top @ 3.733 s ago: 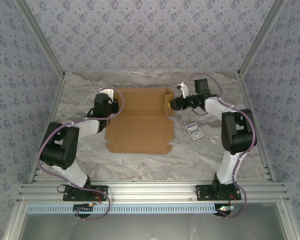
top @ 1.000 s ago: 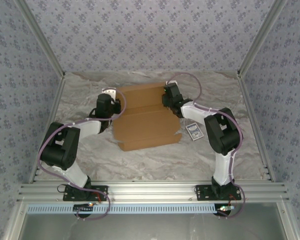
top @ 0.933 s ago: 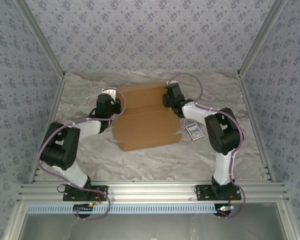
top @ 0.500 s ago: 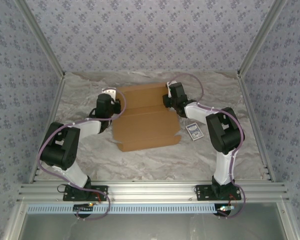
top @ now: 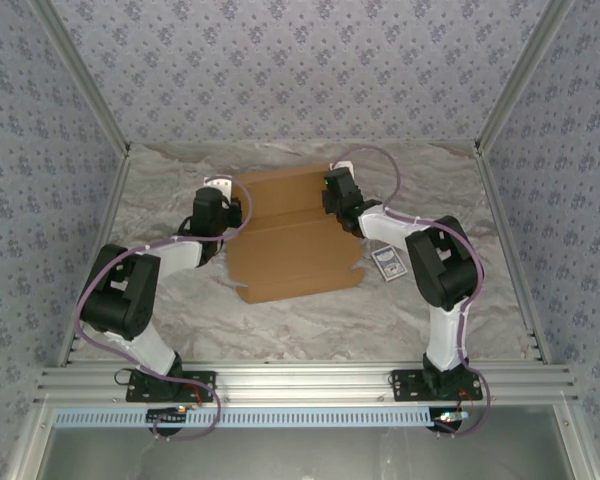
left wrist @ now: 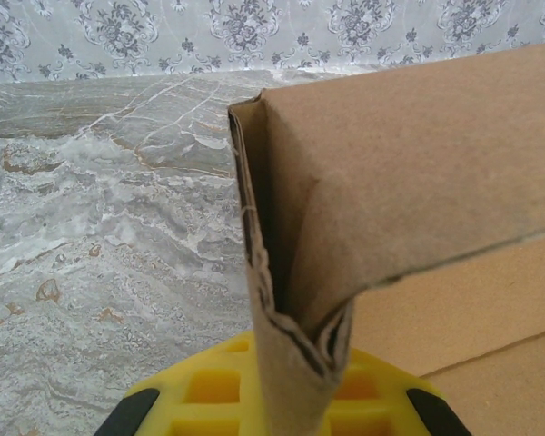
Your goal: Fold the paper box
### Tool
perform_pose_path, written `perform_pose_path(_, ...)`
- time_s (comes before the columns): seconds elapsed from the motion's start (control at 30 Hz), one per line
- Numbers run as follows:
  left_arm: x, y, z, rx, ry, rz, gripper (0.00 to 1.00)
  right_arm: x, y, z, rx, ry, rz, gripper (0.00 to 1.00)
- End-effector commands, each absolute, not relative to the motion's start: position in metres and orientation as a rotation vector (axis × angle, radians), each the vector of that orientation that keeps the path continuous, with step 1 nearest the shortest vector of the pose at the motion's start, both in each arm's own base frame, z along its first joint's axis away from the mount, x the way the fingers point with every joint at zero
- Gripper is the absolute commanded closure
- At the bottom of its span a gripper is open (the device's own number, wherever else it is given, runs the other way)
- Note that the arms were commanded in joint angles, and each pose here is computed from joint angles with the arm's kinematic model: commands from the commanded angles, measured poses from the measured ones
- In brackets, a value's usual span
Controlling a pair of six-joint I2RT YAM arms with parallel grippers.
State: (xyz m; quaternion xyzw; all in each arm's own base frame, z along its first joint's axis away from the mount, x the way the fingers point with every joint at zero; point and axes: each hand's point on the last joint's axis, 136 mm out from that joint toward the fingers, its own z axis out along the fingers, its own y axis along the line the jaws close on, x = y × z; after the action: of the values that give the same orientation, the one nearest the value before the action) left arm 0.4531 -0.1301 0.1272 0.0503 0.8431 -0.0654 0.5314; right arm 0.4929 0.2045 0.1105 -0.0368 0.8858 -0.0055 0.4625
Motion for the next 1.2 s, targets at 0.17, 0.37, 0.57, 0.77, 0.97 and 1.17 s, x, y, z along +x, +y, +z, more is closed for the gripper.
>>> perform_pose_path(0.17, 0.458, -0.138, 0.145, 0.136, 1.964, -0.194, 1.0, 0.492, 0.177, 0.102, 0.007, 2.202, -0.235, 0.78)
perform_pose_path(0.37, 0.458, -0.138, 0.146, 0.138, 1.962, -0.19, 1.0, 0.49, 0.204, 0.105, -0.112, 2.194, -0.038, 0.65)
perform_pose_path(0.57, 0.458, -0.138, 0.145, 0.135, 1.964, -0.19, 1.0, 0.479, 0.219, 0.116, -0.21, 2.171, 0.109, 0.53)
perform_pose_path(0.77, 0.459, -0.137, 0.144, 0.13, 1.966, -0.191, 1.0, 0.459, 0.225, 0.119, -0.298, 2.163, 0.18, 0.36)
perform_pose_path(0.97, 0.46, -0.137, 0.145, 0.122, 1.953, -0.19, 1.0, 0.441, 0.214, 0.143, -0.317, 2.124, 0.18, 0.29)
perform_pose_path(1.17, 0.462, -0.136, 0.147, 0.107, 1.94, -0.191, 1.0, 0.421, 0.207, 0.181, -0.358, 2.081, 0.224, 0.21)
